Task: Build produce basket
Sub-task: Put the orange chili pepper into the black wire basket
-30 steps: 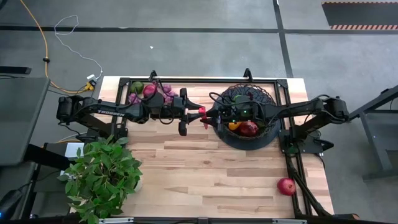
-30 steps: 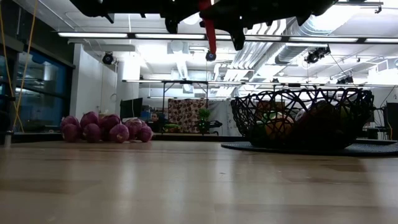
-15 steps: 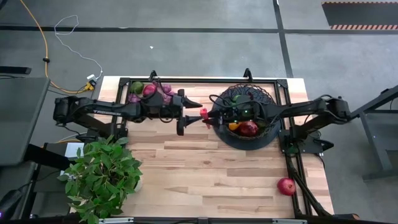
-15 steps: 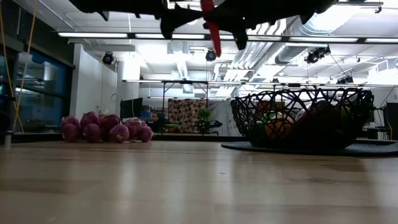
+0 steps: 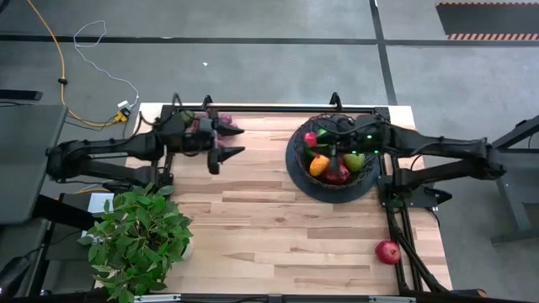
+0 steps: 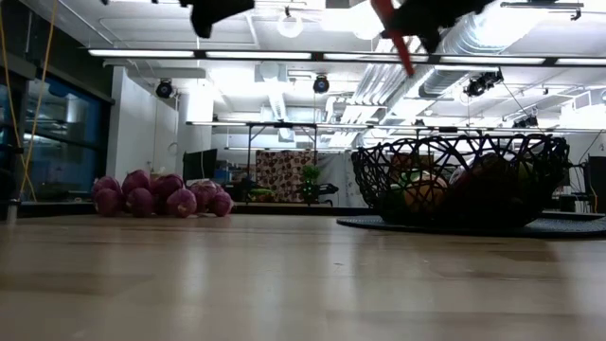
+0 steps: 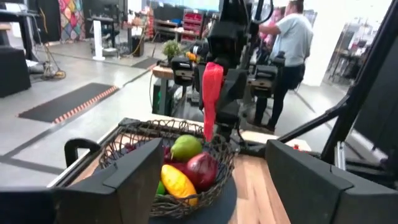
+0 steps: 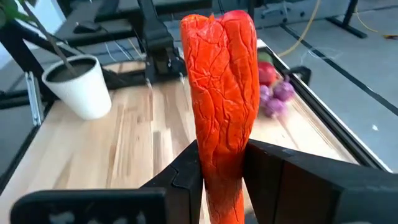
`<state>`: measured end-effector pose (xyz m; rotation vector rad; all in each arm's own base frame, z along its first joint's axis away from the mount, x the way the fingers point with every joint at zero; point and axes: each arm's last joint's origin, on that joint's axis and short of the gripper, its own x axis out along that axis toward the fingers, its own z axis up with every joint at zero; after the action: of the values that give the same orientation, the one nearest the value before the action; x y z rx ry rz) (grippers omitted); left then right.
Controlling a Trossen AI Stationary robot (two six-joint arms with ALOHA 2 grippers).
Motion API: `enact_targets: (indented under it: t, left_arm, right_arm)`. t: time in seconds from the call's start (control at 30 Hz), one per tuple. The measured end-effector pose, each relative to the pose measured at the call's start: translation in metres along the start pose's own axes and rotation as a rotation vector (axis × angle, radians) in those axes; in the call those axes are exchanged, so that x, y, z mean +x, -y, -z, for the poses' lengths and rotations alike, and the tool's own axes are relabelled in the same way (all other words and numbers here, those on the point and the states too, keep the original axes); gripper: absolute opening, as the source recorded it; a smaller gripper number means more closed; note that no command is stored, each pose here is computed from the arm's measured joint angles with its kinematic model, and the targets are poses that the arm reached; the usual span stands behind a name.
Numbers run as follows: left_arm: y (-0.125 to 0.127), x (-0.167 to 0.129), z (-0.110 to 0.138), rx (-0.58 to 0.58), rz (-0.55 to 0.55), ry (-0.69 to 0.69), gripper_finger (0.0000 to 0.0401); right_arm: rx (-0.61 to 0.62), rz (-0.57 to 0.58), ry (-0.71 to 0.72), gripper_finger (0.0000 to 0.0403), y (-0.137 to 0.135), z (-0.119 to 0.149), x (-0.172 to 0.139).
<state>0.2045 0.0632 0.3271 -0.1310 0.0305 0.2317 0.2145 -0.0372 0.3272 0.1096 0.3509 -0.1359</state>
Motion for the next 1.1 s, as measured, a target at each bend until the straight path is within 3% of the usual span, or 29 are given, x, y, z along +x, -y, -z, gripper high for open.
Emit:
enact_targets:
  t: [0.17, 0.33, 0.67, 1.1]
  left_arm:
    - [-0.001, -0.023, 0.012, -0.054, -0.021, 0.061, 0.0271]
    - [-0.002, -0.038, 0.029, -0.102, -0.029, 0.115, 0.0271]
    - [0.003, -0.042, 0.032, -0.046, 0.003, 0.117, 0.0271]
    - [0.002, -0.037, 0.035, -0.106, -0.004, 0.104, 0.0271]
  right_arm:
    - [-0.005, 0.067, -0.019, 0.0079, 0.001, 0.003, -0.029]
    - [-0.031, 0.111, 0.08, 0.0079, 0.002, 0.001, -0.045]
    - [0.096, 0.093, 0.361, 0.0079, 0.006, 0.051, -0.035]
    - [0.183, 0.076, 0.365, 0.0079, 0.007, 0.055, -0.033]
